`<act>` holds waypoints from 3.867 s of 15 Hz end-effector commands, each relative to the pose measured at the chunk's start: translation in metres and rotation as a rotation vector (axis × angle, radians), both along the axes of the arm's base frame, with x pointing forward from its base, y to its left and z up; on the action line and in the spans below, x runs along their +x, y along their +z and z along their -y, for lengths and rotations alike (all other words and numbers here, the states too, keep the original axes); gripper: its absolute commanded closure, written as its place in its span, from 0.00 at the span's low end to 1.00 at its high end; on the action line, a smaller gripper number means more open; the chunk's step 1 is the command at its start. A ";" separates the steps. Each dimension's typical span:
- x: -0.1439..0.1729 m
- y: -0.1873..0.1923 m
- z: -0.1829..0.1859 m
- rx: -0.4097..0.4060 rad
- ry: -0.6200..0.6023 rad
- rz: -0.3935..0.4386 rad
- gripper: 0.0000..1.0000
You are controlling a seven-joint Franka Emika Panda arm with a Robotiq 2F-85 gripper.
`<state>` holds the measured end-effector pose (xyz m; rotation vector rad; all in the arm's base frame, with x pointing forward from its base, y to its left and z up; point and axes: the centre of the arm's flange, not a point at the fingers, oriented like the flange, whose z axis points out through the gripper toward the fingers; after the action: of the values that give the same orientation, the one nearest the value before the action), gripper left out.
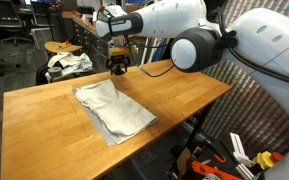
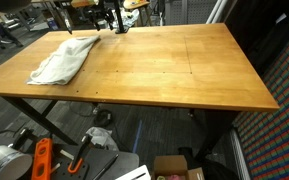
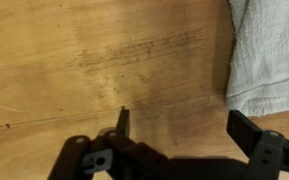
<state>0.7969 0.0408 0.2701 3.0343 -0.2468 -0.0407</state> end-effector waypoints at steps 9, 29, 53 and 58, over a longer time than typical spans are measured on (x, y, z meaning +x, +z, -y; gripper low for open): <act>-0.088 0.010 0.077 0.192 0.024 0.038 0.00; -0.238 0.129 -0.128 0.290 0.087 0.015 0.00; -0.140 0.060 -0.129 0.145 0.204 -0.186 0.00; -0.123 0.030 -0.110 0.206 0.162 -0.157 0.00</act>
<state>0.6542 0.1556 0.3087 3.1720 0.0261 -0.3477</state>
